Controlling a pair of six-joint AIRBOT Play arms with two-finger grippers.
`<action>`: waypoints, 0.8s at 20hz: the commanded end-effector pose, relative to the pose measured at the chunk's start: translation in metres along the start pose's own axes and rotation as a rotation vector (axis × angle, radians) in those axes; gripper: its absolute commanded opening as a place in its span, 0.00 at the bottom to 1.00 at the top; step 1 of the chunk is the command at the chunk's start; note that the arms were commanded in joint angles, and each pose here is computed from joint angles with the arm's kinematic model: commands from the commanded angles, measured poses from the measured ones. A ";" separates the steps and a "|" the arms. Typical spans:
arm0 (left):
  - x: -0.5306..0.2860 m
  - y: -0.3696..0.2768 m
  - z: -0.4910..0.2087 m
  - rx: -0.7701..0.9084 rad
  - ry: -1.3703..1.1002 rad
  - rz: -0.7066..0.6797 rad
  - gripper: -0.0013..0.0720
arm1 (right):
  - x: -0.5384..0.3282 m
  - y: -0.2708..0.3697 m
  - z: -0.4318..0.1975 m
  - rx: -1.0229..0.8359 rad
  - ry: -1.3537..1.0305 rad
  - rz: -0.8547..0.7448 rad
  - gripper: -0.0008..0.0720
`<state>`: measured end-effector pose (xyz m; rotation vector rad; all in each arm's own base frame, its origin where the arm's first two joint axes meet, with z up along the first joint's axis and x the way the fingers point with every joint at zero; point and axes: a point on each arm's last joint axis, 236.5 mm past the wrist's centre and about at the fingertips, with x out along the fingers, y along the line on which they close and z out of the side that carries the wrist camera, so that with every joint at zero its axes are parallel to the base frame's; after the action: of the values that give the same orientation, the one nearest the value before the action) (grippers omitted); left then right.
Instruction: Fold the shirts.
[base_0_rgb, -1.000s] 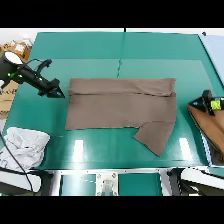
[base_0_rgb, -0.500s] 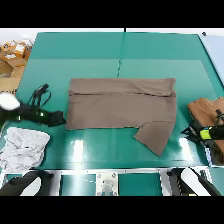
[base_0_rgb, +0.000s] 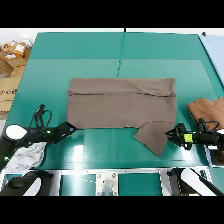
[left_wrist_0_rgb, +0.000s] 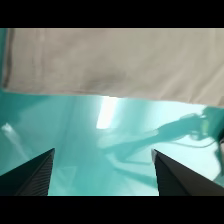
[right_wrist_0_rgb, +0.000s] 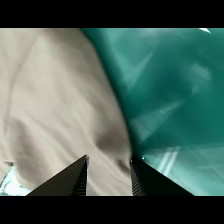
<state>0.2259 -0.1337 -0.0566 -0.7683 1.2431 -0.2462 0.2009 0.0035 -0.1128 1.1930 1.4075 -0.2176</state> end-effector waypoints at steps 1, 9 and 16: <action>0.019 -0.013 0.002 -0.046 -0.096 -0.063 0.99 | 0.015 0.012 0.009 -0.030 -0.027 0.040 0.47; 0.055 -0.005 0.022 -0.167 -0.233 -0.006 0.99 | 0.015 0.019 0.013 -0.057 -0.039 0.063 0.47; 0.054 -0.009 0.062 -0.137 -0.358 0.012 0.10 | 0.011 0.024 0.015 -0.069 -0.039 0.069 0.47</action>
<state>0.2895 -0.1523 -0.0889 -0.8947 0.9841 -0.0264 0.2292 0.0083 -0.1170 1.1725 1.3252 -0.1549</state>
